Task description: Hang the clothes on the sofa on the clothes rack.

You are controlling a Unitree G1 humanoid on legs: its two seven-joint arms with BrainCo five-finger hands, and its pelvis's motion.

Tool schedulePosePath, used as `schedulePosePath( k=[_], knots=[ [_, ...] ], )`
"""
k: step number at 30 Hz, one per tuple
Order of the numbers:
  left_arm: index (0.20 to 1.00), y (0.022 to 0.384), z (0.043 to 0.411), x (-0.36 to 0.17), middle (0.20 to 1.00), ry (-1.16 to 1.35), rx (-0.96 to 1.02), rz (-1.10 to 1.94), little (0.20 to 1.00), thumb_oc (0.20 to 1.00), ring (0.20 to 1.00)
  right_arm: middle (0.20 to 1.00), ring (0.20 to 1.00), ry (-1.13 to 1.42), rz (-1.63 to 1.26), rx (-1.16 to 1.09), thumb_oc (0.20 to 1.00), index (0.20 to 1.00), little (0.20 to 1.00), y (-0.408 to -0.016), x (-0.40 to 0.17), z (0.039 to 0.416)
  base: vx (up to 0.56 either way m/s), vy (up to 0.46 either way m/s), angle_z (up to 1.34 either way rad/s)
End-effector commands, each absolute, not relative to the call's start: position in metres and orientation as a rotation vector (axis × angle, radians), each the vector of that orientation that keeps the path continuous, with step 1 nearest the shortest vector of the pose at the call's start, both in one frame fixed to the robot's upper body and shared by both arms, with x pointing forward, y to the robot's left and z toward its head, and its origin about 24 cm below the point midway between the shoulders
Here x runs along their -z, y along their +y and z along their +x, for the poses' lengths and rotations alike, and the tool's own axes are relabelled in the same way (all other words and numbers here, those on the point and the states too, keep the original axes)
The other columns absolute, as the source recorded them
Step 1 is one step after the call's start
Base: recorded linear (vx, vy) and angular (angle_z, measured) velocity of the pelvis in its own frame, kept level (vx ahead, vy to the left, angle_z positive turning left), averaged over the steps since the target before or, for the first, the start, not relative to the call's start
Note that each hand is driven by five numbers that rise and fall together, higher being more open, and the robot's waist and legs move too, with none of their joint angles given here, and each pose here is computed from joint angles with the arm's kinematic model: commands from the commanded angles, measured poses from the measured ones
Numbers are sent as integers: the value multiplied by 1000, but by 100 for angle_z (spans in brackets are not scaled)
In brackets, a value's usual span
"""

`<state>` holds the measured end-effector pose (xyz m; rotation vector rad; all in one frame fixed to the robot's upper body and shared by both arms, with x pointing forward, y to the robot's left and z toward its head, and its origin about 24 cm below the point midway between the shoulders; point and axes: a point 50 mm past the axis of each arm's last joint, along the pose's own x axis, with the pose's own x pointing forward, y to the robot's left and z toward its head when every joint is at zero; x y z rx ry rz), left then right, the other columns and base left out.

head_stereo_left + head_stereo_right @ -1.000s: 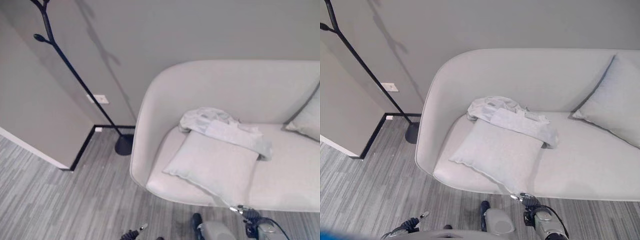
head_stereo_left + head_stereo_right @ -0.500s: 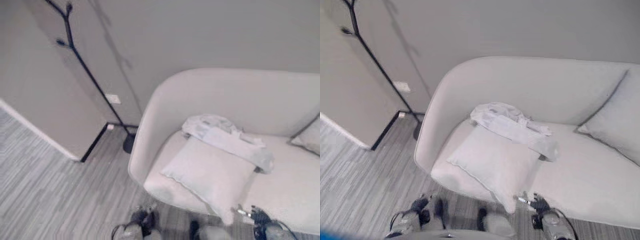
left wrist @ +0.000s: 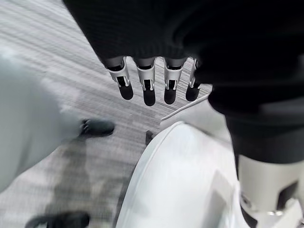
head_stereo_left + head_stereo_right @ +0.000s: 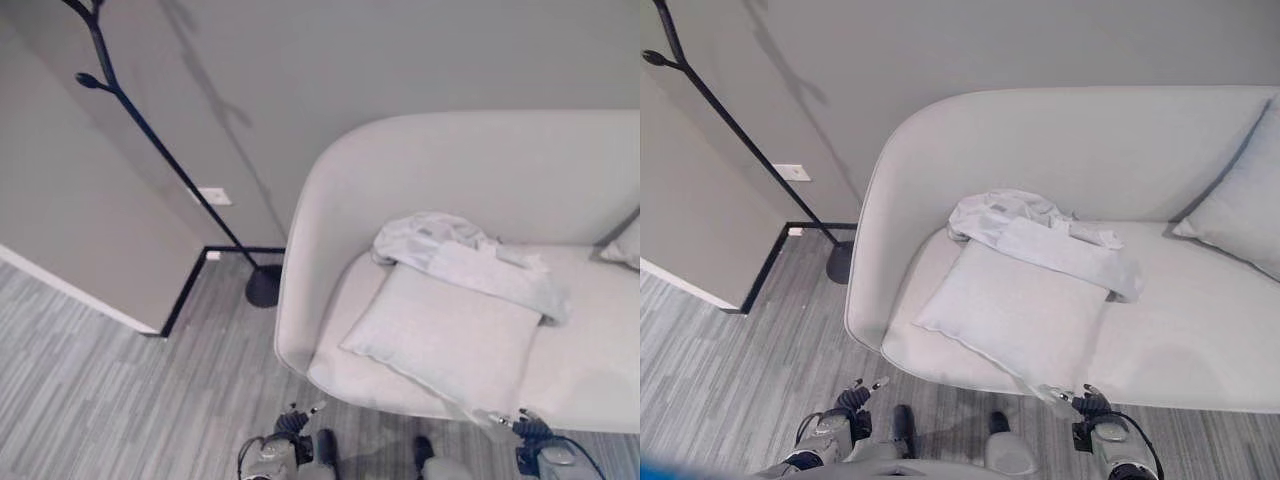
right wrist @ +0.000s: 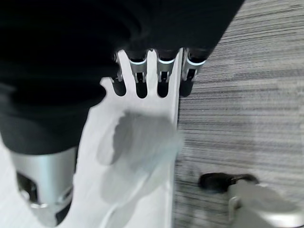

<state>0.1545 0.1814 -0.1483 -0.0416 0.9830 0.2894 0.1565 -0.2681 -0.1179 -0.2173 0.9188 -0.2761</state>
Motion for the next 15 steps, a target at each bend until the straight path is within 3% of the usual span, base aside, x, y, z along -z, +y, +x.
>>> schedulePosePath(
  k=[1,8,15],
  knots=[
    [1000,213,156,142,1000,943,-356,49,1000,1000,1000,1000,1000,804,-194,263,1000,1000,1000,-255,107,175,107,139,-18],
    [1000,226,152,141,1000,955,-352,158,1000,1000,1000,1000,1000,775,-188,366,1000,1000,1000,-264,103,173,117,168,-9],
    [1000,232,140,145,1000,993,-407,121,1000,1000,1000,1000,1000,503,-362,515,1000,1000,1000,-312,39,195,119,35,-20]
  ],
)
